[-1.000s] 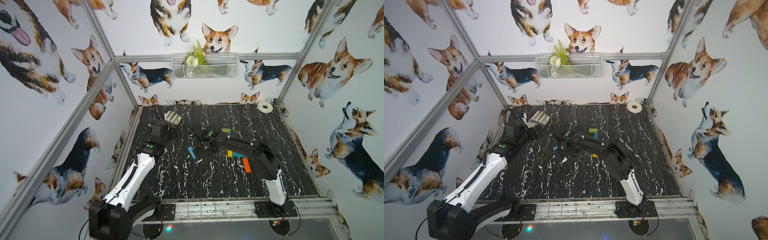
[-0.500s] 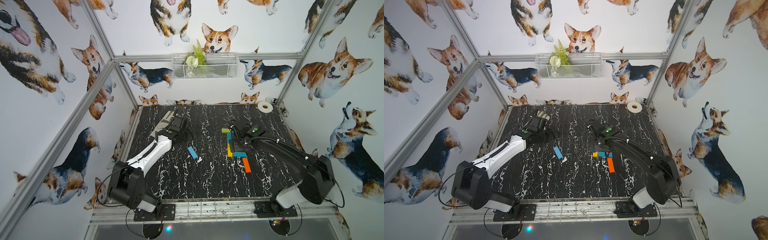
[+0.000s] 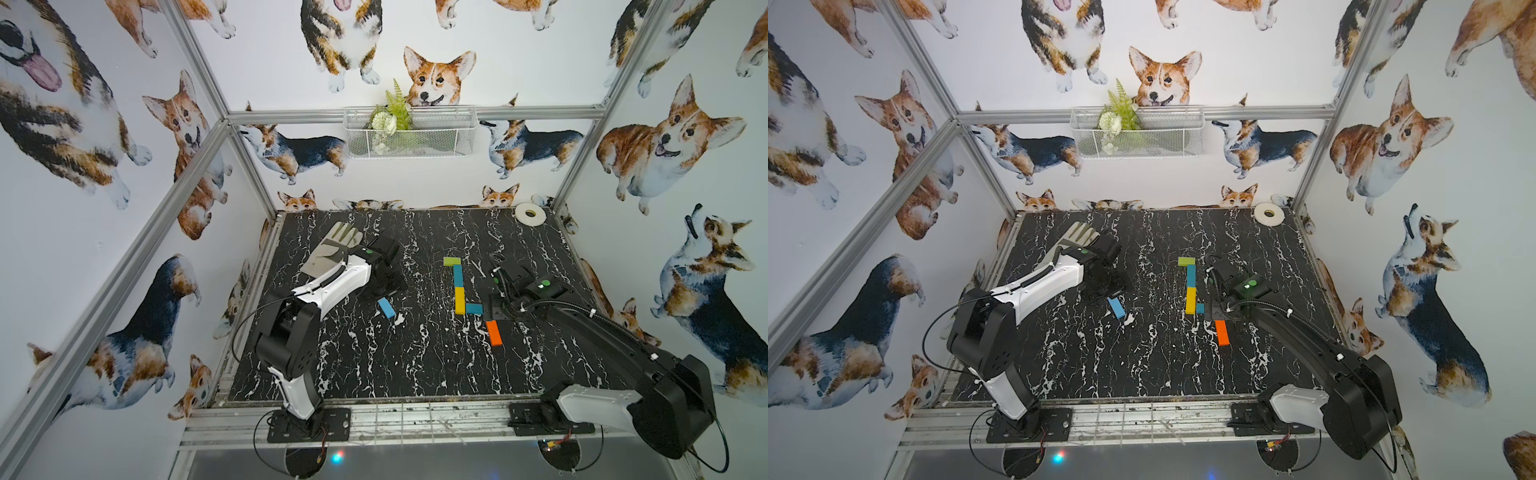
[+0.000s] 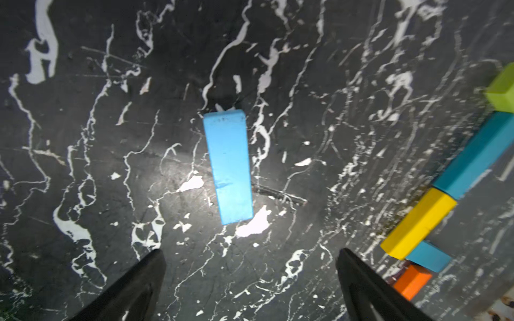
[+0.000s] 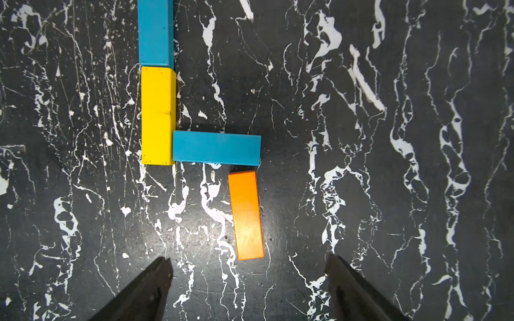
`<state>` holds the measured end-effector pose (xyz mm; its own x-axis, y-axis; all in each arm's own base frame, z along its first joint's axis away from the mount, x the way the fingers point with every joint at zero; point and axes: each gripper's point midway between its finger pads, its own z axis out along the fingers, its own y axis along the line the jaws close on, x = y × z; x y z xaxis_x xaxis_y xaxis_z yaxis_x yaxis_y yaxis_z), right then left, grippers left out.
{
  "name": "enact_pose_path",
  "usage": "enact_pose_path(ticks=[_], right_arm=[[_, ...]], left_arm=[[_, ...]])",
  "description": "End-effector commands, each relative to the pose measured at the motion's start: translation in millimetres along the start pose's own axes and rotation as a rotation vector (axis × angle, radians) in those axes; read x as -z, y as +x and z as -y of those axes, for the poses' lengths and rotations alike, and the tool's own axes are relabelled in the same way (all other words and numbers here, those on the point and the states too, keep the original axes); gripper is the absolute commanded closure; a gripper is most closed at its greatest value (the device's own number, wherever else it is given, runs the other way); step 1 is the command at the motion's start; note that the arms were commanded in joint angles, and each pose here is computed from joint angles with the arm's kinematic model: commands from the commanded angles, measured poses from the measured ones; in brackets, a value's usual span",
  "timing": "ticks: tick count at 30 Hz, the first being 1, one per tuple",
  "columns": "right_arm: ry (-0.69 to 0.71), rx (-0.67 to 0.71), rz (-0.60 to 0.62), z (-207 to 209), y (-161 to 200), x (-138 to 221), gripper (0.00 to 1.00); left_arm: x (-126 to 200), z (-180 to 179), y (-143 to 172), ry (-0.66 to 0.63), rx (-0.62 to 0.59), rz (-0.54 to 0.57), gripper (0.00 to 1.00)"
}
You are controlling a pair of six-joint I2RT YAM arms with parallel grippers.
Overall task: Assemble a giraffe with building blocks
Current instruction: Pick up the building block from the center of the board.
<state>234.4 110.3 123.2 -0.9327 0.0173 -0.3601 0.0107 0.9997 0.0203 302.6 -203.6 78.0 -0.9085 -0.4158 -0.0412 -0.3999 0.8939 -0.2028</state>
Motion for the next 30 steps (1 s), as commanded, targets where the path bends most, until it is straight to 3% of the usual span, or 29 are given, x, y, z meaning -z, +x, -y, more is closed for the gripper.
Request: enact_pose_path(ticks=[1, 18, 26, 30], right_arm=[[-0.028, -0.003, 0.009, -0.6, 0.1, -2.5, 0.09], [-0.017, -0.023, 0.005, 17.3, 12.9, -14.0, 0.11], [-0.023, -0.026, 0.014, 17.3, 11.1, -14.3, 0.12], [-0.026, -0.027, 0.017, 17.7, 11.9, -14.9, 0.12]], left_arm=[[-12.6, -10.1, 11.5, -0.063, 0.034, -0.023, 0.01], [-55.5, -3.7, 4.1, -0.104, 0.042, -0.027, 0.08], [-53.3, -4.8, 1.8, -0.099, 0.033, -0.007, 0.34], [-52.6, -5.6, 1.8, -0.103, 0.026, -0.006, 0.36]])
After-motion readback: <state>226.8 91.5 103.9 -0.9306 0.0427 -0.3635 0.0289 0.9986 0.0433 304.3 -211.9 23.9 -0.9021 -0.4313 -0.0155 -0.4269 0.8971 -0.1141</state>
